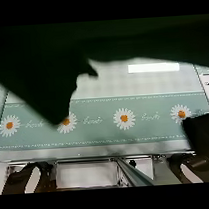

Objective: Fold the shirts.

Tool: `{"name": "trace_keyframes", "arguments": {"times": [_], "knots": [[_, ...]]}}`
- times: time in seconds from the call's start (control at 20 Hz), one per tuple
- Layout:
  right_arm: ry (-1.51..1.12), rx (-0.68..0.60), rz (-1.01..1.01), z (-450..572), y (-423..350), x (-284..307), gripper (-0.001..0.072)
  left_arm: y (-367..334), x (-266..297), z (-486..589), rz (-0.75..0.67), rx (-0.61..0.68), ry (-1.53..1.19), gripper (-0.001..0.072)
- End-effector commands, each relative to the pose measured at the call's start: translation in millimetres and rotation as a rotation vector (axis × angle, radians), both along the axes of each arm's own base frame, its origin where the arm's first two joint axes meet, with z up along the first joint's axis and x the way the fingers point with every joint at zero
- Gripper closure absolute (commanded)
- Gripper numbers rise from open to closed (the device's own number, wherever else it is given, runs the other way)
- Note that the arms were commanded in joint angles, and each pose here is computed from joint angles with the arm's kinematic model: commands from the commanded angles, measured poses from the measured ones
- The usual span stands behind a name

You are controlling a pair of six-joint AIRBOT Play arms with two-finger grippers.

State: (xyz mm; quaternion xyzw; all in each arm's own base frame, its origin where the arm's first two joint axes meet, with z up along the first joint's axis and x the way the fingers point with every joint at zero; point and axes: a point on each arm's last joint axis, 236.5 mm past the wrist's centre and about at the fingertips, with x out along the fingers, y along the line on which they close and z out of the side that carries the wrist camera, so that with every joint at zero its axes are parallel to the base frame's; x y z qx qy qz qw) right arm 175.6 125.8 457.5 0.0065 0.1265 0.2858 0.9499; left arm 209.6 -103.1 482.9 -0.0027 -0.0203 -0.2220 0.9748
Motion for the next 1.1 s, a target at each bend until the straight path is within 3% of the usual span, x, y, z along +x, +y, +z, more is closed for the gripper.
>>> {"name": "trace_keyframes", "arguments": {"times": [0.0, 0.25, 0.45, 0.65, 0.85, 1.05], "knots": [[-0.029, 0.015, -0.013, 6, -11, -41, 0.0687, -6, -47, -16, 0.021, 0.103, 0.029, 0.0686], [0.214, -0.044, -0.004, -67, -2, -4, 0.0687, -4, -11, -116, -0.032, 0.056, 0.361, 0.0686], [0.512, -0.068, -0.063, -203, 5, 68, 0.0687, -3, 42, -277, -0.093, -0.113, 0.797, 0.0686], [0.692, -0.109, -0.212, -323, -10, 151, 0.0687, -2, 94, -399, -0.036, -0.24, 0.985, 0.0686], [0.829, -0.03, -0.297, -381, -26, 229, 0.0687, 8, 159, -441, 0.065, -0.277, 1.015, 0.0686], [0.952, 0.158, -0.269, -410, -16, 280, 0.0685, 0, 203, -458, 0.049, -0.31, 1.09, 0.0685]]}}
